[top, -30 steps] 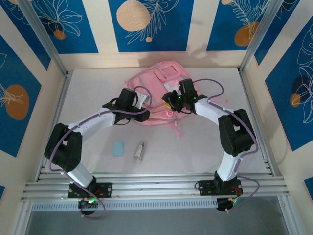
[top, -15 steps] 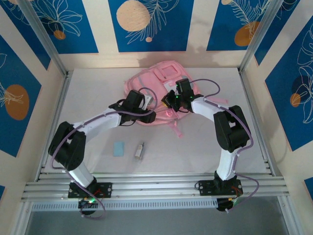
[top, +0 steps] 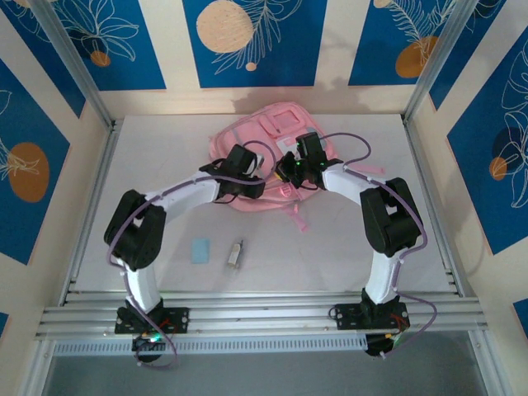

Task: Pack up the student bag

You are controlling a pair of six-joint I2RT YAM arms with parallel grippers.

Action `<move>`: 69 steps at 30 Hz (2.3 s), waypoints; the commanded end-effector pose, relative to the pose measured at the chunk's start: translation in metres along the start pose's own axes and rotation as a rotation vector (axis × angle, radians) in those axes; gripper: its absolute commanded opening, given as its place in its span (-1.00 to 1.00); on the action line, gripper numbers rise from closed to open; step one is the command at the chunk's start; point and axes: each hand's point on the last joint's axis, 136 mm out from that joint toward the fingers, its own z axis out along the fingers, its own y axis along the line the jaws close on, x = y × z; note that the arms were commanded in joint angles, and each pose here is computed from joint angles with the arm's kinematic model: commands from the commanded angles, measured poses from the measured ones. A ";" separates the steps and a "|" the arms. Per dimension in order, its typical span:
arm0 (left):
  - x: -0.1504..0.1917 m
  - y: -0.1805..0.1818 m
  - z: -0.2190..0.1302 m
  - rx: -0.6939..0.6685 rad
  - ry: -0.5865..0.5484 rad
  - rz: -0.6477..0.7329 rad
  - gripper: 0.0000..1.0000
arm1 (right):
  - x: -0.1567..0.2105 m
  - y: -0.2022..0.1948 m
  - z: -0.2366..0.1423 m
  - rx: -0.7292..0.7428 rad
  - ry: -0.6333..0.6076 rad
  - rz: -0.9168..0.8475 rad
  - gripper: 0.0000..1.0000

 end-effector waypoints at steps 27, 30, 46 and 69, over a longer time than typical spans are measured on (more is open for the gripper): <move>0.037 0.052 -0.041 -0.088 0.288 0.079 -1.00 | -0.036 -0.012 -0.018 0.041 -0.068 -0.283 -1.00; 0.036 0.057 -0.045 -0.115 0.300 0.102 -1.00 | -0.044 -0.014 -0.025 0.061 -0.066 -0.311 -1.00; -0.009 -0.105 -0.036 0.460 0.179 -0.102 -1.00 | -0.074 0.021 -0.086 0.075 -0.091 -0.276 -0.24; -0.029 -0.129 -0.050 0.570 0.086 -0.106 -1.00 | 0.004 -0.018 -0.071 -0.044 0.030 0.012 0.14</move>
